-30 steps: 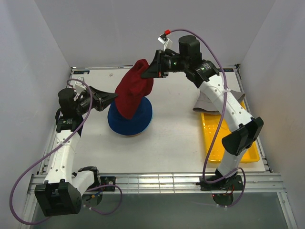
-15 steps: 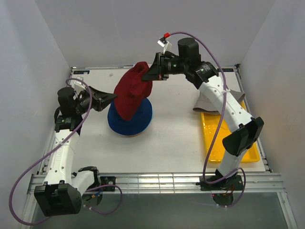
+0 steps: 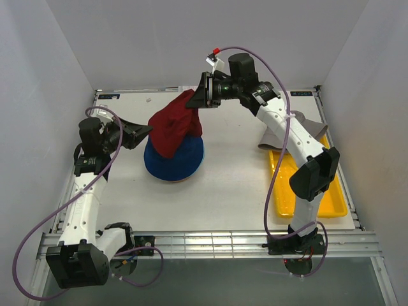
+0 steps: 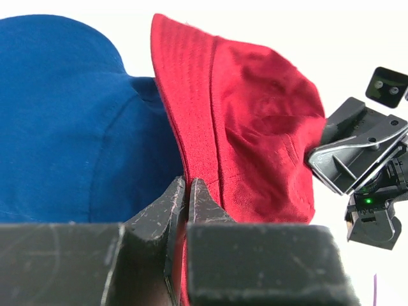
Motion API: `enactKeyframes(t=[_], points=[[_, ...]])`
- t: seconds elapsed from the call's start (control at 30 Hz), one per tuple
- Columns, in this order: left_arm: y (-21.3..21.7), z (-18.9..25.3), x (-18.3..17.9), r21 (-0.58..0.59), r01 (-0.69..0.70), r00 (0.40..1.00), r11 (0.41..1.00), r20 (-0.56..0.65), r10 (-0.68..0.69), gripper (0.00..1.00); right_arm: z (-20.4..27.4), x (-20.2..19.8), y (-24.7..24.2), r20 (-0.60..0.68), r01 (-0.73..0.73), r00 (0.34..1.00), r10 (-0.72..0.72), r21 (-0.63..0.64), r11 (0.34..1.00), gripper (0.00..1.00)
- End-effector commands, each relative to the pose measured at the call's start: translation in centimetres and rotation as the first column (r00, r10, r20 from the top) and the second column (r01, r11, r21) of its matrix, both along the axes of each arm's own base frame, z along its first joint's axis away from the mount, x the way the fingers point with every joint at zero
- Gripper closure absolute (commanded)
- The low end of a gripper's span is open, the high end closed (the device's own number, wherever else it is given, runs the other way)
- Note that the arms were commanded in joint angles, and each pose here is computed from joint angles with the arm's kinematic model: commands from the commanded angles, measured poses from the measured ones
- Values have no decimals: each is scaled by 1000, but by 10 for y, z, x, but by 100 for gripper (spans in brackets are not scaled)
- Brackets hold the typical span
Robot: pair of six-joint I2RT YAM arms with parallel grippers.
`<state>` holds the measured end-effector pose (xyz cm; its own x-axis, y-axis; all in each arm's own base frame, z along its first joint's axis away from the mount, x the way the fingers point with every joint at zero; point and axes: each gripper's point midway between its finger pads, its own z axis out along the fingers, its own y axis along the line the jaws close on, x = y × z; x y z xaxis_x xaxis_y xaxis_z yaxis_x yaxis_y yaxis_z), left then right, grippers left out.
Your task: Stack the hats
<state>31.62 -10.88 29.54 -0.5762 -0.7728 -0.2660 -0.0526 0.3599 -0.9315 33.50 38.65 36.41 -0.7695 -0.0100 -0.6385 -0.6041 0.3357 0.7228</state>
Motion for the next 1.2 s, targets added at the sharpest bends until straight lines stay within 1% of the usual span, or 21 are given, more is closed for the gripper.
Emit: enactKeyframes(t=[0.0, 0.1, 0.17, 0.27, 0.3, 0.4, 0.47, 0.73, 0.77, 0.87, 0.9, 0.93, 1.0, 1.1, 1.13, 1.17], points=[[11, 5, 5, 52, -53, 998, 997, 34, 51, 100, 14, 7, 4, 62, 10, 998, -12, 26, 1000, 66], [16, 2, 2, 69, -81, 996, 994, 37, 79, 100, 8, 9, 4, 61, 18, 998, -18, 15, 1000, 59], [19, -1, 1, 73, -103, 994, 992, 35, 101, 100, 7, 11, 3, 67, 30, 997, -31, 7, 1000, 57], [22, -3, -1, 81, -121, 992, 989, 34, 119, 100, 10, 11, 1, 76, 41, 996, -41, 5, 999, 52], [24, -5, 0, 84, -128, 992, 988, 27, 126, 100, 8, 12, 0, 73, 49, 996, -48, -4, 999, 48], [25, -8, 0, 83, -132, 991, 988, 20, 131, 100, 12, 14, -6, 88, 81, 993, -79, -22, 996, 43], [26, -8, 1, 83, -135, 991, 987, 20, 134, 100, 14, 15, -11, 93, 99, 991, -96, -28, 995, 40], [32, -12, -1, 98, -156, 988, 983, 12, 155, 100, 10, 8, -43, 63, 186, 981, -183, -44, 982, 23], [32, -12, -2, 98, -154, 988, 983, 15, 154, 100, 2, 7, -45, 50, 194, 980, -192, -50, 980, 22], [34, -14, -3, 100, -161, 987, 982, 12, 161, 100, 12, -1, -55, 47, 216, 975, -216, -1, 976, 20], [35, -15, -3, 103, -163, 987, 981, 11, 163, 100, -1, -2, -58, 20, 221, 975, -220, -13, 975, 20], [34, -16, -4, 104, -161, 987, 981, 10, 161, 100, 5, -9, -60, 24, 218, 976, -218, 4, 976, 19], [34, -16, -4, 105, -159, 987, 982, 16, 159, 100, -11, -15, -60, -28, 217, 976, -217, 21, 976, 19], [34, -18, -6, 104, -157, 988, 982, 20, 155, 100, -9, -27, -57, -65, 201, 978, -196, 95, 975, 20], [34, -20, -6, 103, -155, 988, 983, 15, 154, 100, -26, -29, -57, -103, 199, 976, -191, 81, 977, 20], [33, -21, -6, 103, -152, 988, 983, 12, 151, 100, -31, -30, -56, -118, 197, 975, -187, 82, 977, 21]])
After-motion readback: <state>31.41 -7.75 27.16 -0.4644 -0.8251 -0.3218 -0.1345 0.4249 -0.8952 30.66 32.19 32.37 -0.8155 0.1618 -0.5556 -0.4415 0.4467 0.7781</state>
